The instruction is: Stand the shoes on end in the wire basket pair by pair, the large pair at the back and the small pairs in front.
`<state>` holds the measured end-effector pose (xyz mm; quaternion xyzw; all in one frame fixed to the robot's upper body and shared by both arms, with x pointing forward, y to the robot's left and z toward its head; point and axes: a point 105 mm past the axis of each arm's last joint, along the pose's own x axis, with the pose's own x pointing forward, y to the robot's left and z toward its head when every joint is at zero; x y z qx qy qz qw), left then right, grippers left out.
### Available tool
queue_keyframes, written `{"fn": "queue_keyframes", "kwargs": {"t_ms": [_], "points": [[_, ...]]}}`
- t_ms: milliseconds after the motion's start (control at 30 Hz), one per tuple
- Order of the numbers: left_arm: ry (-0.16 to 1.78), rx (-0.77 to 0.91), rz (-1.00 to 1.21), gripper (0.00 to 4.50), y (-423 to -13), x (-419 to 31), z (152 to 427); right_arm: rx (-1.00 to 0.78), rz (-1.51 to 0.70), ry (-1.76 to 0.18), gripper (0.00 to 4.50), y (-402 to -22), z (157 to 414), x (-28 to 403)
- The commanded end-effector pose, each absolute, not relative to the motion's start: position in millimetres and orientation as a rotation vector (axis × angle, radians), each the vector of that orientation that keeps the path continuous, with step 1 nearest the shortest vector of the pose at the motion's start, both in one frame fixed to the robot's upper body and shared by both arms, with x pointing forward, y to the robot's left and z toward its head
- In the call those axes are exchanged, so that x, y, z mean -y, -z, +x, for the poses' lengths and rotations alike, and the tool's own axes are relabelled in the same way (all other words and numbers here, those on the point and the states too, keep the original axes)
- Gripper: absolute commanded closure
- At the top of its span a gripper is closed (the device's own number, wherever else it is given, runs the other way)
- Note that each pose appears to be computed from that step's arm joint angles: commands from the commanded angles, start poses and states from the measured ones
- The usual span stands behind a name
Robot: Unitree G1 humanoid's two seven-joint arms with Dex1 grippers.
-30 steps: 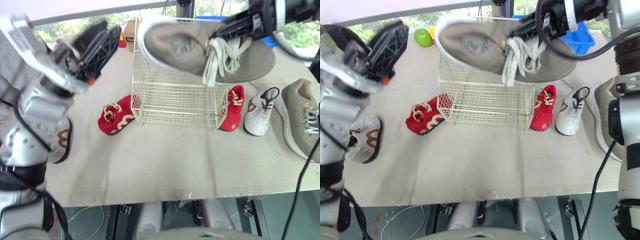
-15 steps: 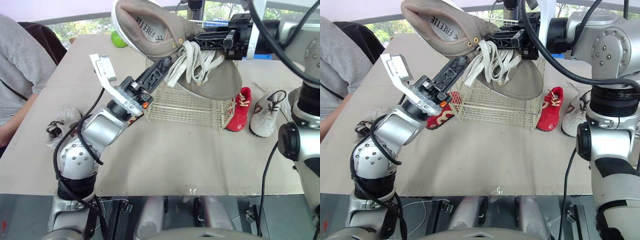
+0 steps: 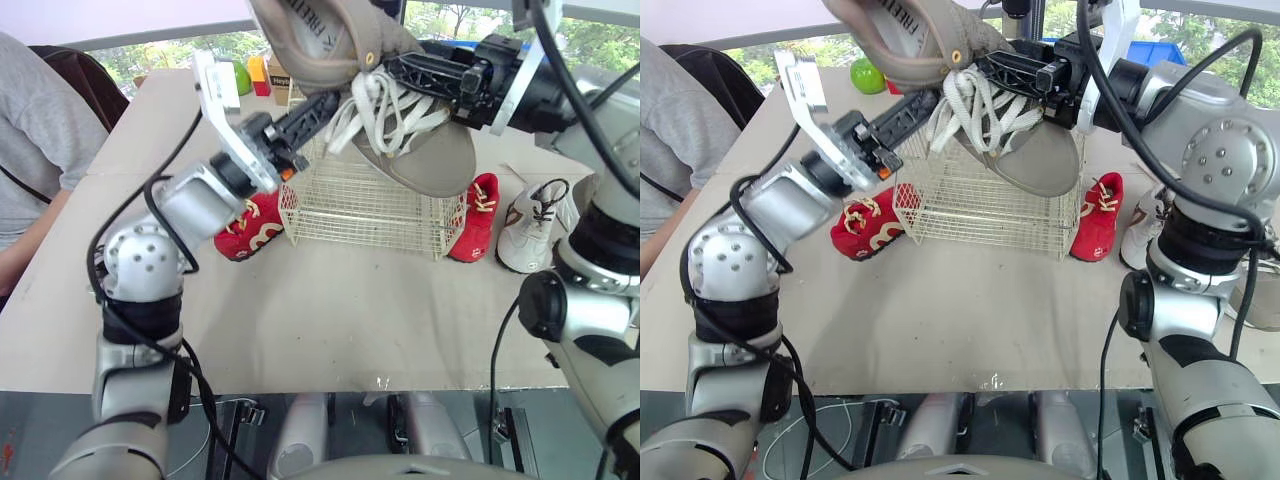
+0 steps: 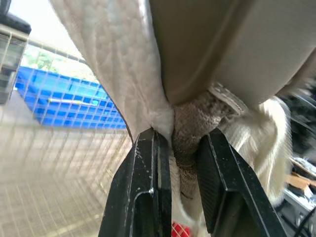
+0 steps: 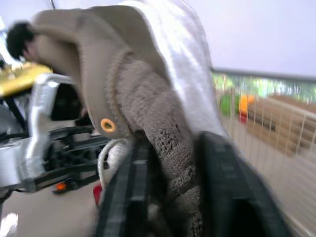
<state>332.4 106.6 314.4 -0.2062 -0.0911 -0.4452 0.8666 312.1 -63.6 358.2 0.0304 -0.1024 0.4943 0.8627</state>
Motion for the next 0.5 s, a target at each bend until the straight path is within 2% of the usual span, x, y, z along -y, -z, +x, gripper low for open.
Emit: {"fn": "queue_keyframes", "kwargs": {"t_ms": [33,67,100,133,267,400,433,500], "points": [[0.938,0.321,-0.352,4.08,-362.2,-124.6,337.9,0.416,0.038,-0.983,1.10,-384.7,293.7,74.2],[0.932,0.333,-0.315,4.08,-369.7,-128.0,343.1,0.435,0.007,-0.977,0.59,-382.8,289.6,77.7],[0.915,0.351,-0.294,4.08,-380.0,-132.8,350.1,0.473,-0.038,-0.976,0.31,-379.5,282.4,81.7],[0.894,0.368,-0.270,4.09,-389.4,-138.3,356.9,0.510,-0.084,-0.967,0.24,-376.0,276.3,84.4],[0.832,0.454,-0.091,4.09,-423.0,-147.9,377.5,0.595,-0.128,-0.983,0.24,-352.9,255.6,95.5],[0.762,0.549,0.144,4.09,-447.4,-148.7,391.0,0.505,-0.255,-0.897,0.24,-314.5,252.5,106.7],[0.752,0.565,0.164,4.09,-452.0,-149.3,392.7,0.494,-0.246,-0.897,0.24,-309.0,250.5,107.0],[0.719,0.599,0.345,4.09,-455.9,-143.8,396.3,0.468,-0.205,-0.857,0.24,-298.1,247.0,114.4]]}}
